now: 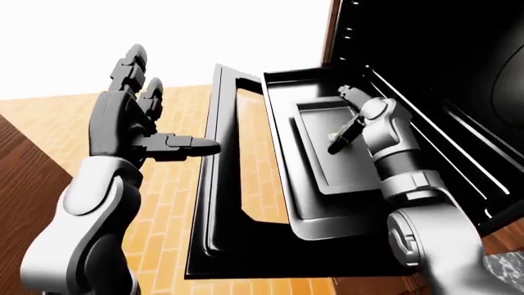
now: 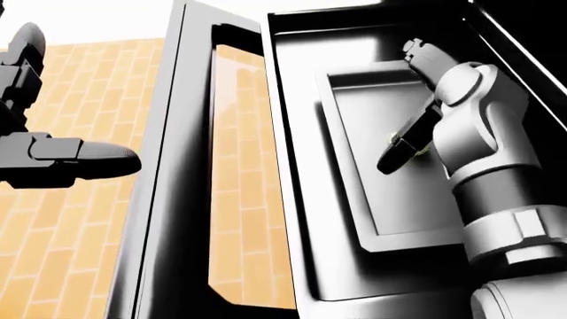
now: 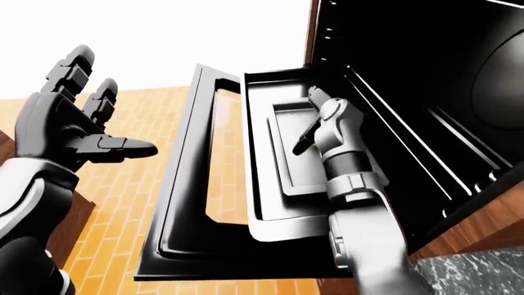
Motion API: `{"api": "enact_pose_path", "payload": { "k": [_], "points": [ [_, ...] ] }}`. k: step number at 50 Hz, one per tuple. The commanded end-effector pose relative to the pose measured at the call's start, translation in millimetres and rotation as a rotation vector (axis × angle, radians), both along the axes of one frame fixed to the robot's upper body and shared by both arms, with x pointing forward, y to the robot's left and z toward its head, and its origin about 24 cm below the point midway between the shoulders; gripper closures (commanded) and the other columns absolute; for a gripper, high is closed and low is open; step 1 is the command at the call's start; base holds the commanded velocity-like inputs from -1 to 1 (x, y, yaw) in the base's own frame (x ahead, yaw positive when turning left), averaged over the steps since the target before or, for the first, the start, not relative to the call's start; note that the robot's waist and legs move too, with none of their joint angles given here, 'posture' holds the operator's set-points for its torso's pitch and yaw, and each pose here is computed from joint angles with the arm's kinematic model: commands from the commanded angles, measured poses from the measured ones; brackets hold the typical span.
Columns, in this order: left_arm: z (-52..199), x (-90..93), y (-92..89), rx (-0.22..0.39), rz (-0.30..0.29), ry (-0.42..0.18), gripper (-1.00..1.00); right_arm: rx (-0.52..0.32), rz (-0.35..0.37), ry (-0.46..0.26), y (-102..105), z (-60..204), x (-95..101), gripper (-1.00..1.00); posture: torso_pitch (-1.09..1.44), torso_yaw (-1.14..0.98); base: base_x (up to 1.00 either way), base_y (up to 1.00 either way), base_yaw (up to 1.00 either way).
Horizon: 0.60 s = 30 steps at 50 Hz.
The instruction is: Pick the broccoli from the oven and place it on the plate on the counter.
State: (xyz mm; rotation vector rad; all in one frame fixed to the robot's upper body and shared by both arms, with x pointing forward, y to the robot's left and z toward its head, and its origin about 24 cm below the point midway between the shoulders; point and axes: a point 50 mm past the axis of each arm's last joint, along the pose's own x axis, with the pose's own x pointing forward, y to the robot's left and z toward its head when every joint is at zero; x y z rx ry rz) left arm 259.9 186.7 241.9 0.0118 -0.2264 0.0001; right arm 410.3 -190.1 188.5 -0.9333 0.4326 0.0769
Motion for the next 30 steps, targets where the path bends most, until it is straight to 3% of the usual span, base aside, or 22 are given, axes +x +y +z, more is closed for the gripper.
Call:
{"api": "enact_pose_path", "payload": {
  "k": [1, 11, 30],
  "points": [
    [13, -3.0, 1.5, 0.006, 0.006, -0.078, -1.0, -0.054, -0.001, -0.118, 1, 25, 5.9, -0.98, 0.0, 0.0, 0.0, 0.0, 0.0],
    [15, -5.2, 7.0, 0.004, 0.016, -0.08, -1.0, -0.085, -0.038, -0.078, -6, 14, 10.7, -0.69, 0.0, 0.0, 0.0, 0.0, 0.0],
    [11, -2.6, 12.3, 0.005, 0.012, -0.081, -1.0, -0.109, -0.075, -0.058, -8, 6, 14.2, -0.62, 0.01, 0.0, 0.0, 0.0, 0.0]
  ]
}}
